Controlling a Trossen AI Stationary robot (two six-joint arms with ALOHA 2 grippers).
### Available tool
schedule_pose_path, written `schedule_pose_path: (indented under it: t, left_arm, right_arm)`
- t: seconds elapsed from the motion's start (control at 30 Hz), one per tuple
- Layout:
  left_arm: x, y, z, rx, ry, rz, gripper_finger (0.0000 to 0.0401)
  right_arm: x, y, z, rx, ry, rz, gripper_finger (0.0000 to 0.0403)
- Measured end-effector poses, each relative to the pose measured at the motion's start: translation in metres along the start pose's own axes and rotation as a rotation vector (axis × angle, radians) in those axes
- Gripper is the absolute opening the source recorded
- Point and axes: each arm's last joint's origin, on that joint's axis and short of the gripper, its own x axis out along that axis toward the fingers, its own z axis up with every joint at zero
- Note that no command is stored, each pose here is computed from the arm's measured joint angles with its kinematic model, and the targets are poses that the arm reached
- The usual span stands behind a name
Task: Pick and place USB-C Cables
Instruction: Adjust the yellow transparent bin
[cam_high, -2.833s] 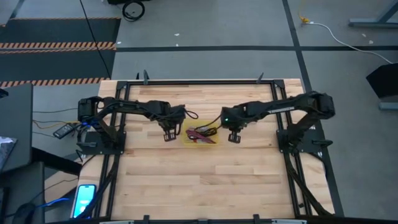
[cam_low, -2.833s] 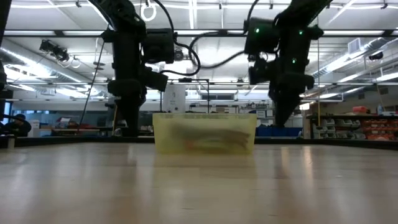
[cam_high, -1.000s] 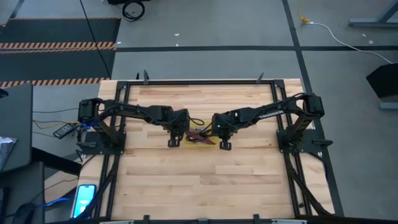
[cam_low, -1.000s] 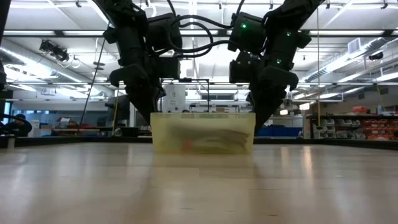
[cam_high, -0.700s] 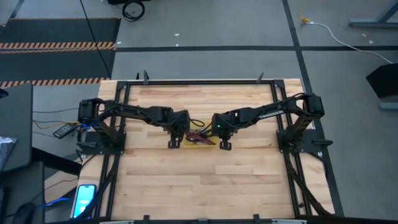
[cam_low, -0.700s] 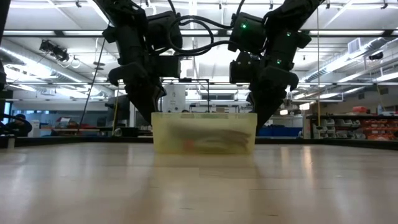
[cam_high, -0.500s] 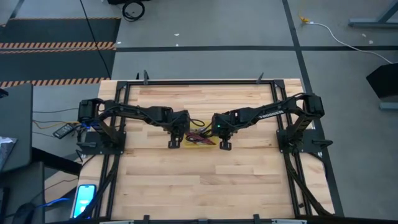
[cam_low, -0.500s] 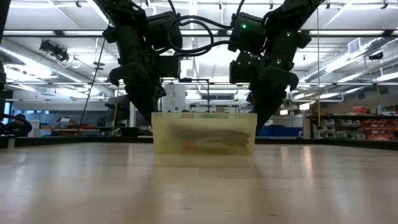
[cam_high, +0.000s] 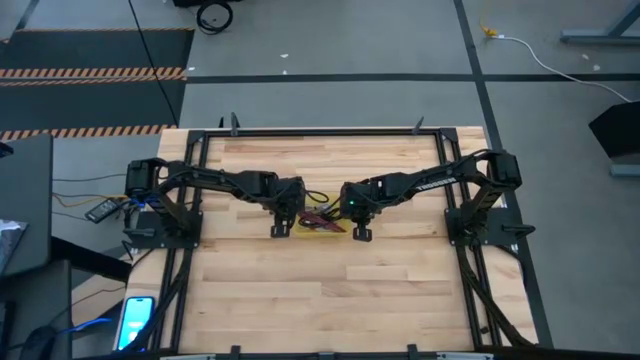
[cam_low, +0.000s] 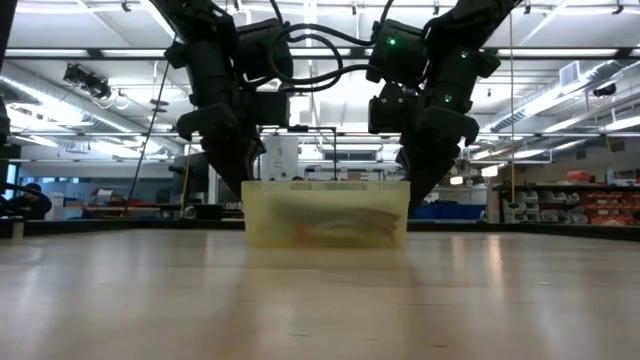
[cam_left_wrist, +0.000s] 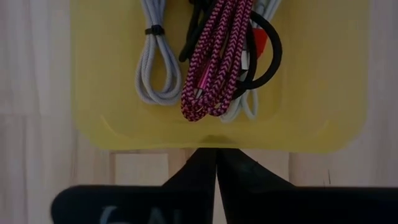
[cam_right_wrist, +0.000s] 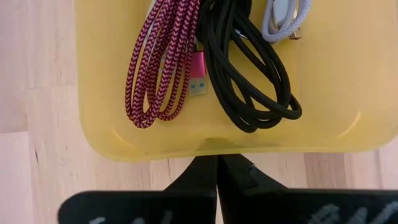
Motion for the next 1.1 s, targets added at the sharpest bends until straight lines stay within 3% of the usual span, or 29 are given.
schedule_pose_path:
  t: [0.2,1.1]
  left_arm:
    - [-0.0001,0.0003,-0.0013,-0.025,0.017,0.023,0.0039]
    - [-0.0001,-0.0071,-0.0005,-0.001,0.02,0.028,0.0024]
  right_arm:
    - [-0.0001,0.0,-0.0005,0.001,0.006,-0.001,0.0001]
    - [-0.0002,-0.0005,-0.0015,0.009,0.016,-0.012,0.0001]
